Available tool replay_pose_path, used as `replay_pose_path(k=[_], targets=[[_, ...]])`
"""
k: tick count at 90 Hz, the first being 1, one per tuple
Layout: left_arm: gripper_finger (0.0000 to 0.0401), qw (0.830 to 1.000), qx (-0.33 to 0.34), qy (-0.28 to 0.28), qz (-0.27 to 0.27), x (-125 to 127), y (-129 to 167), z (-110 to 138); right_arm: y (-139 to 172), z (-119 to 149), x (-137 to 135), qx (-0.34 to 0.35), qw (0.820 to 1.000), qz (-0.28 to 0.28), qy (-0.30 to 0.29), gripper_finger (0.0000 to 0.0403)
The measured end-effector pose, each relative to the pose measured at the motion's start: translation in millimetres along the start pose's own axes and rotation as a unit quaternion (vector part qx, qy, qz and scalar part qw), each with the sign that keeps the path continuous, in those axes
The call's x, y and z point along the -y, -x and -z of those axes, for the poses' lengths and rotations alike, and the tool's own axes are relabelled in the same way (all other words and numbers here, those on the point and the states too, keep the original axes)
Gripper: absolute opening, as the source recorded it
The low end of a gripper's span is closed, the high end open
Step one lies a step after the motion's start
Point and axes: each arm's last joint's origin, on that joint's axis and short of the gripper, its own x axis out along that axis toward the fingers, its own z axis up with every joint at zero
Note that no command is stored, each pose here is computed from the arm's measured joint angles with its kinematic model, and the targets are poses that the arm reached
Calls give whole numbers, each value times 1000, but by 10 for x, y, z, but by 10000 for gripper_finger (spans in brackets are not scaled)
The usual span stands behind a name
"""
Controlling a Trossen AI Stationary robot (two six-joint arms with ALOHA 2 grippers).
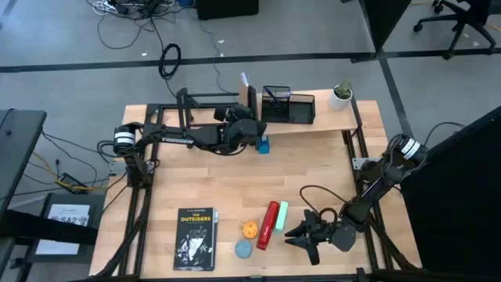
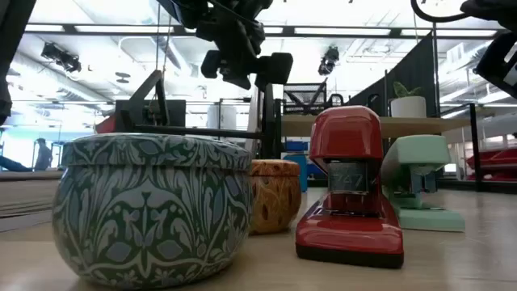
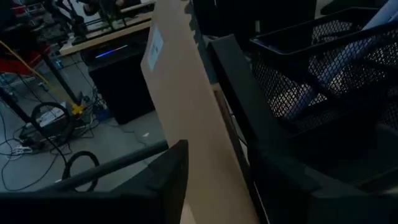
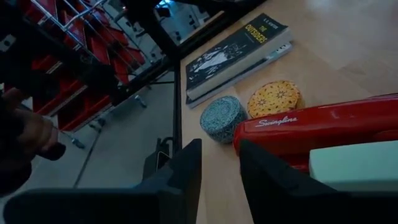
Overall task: Stock shelves
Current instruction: Put the brown book on the book shelf, then put the black book on the book shelf
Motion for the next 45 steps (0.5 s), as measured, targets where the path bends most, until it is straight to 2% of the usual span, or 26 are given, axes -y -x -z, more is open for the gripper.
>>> replay_pose_path(k=[22,31,45], targets=[[217,1000,5,5,1,-30,21,-55,0,0,0,0,1000,0,1,80],[224,999,11,21,22,-36,68,-162,0,0,0,0,1000,0,3,80],[225,999,23,-14,31,-47,176,-312,0,0,-1,0,1000,0,3,80]])
